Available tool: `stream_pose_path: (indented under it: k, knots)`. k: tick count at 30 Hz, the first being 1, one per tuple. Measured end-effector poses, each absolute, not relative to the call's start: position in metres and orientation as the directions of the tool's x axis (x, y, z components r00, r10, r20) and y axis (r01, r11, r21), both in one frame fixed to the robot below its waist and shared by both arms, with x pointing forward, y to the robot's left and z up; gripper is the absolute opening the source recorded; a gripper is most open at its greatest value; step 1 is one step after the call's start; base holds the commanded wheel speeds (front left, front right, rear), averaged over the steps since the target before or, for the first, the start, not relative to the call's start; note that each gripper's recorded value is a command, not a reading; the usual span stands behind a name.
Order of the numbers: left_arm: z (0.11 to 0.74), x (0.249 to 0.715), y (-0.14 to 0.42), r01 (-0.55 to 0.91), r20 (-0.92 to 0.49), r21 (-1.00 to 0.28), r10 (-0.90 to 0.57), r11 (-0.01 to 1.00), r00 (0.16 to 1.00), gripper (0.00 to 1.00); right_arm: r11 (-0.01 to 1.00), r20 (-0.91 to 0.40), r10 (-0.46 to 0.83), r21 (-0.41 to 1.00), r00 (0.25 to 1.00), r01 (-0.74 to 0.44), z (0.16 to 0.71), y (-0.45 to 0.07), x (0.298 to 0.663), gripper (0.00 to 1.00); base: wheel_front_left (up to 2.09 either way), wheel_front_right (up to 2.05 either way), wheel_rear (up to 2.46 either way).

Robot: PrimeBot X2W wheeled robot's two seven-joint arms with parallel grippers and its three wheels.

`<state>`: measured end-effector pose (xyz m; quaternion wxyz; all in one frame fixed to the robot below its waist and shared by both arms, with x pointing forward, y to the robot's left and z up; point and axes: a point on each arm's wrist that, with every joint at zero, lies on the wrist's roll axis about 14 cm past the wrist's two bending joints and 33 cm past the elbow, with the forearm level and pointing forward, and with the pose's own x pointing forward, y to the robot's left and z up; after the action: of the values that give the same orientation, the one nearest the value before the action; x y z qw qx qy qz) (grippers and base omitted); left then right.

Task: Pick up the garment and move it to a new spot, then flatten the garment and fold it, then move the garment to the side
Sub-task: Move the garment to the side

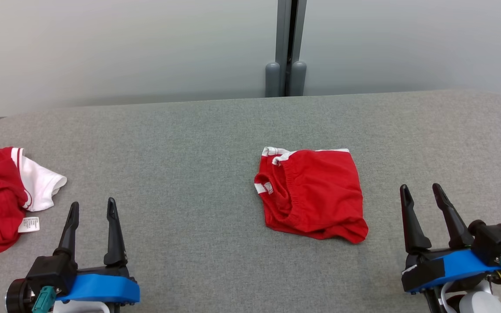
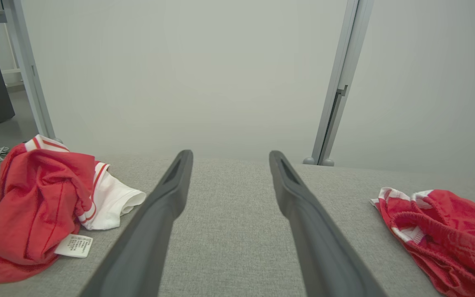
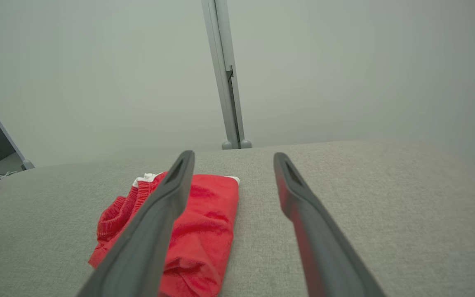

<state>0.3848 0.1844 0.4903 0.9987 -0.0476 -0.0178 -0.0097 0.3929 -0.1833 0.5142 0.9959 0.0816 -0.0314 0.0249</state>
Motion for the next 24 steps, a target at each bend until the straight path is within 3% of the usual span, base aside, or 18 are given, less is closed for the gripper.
stream_pose_path:
  k: [5, 14, 24]
  knots:
    - [0.487, 0.385, 0.185, 0.019, 0.027, -0.096, -0.016, 0.995, 1.000, 1.00, 0.982, 0.058, 0.045, 0.181, 0.997, -0.055, 0.516, -0.183, 0.402, 1.00, 0.00, 0.00, 0.00]
    - [0.486, 0.399, 0.187, 0.013, 0.027, -0.104, -0.010, 0.994, 1.000, 1.00, 0.980, 0.091, 0.159, 0.106, 0.983, -0.168, 0.549, -0.153, 0.458, 1.00, 0.00, 0.00, 0.00]
    - [0.486, 0.411, 0.192, -0.011, 0.029, -0.119, 0.014, 0.993, 0.999, 1.00, 0.982, -0.180, 0.175, 0.101, 0.968, -0.159, 0.468, -0.147, 0.487, 1.00, 0.00, 0.00, 0.00]
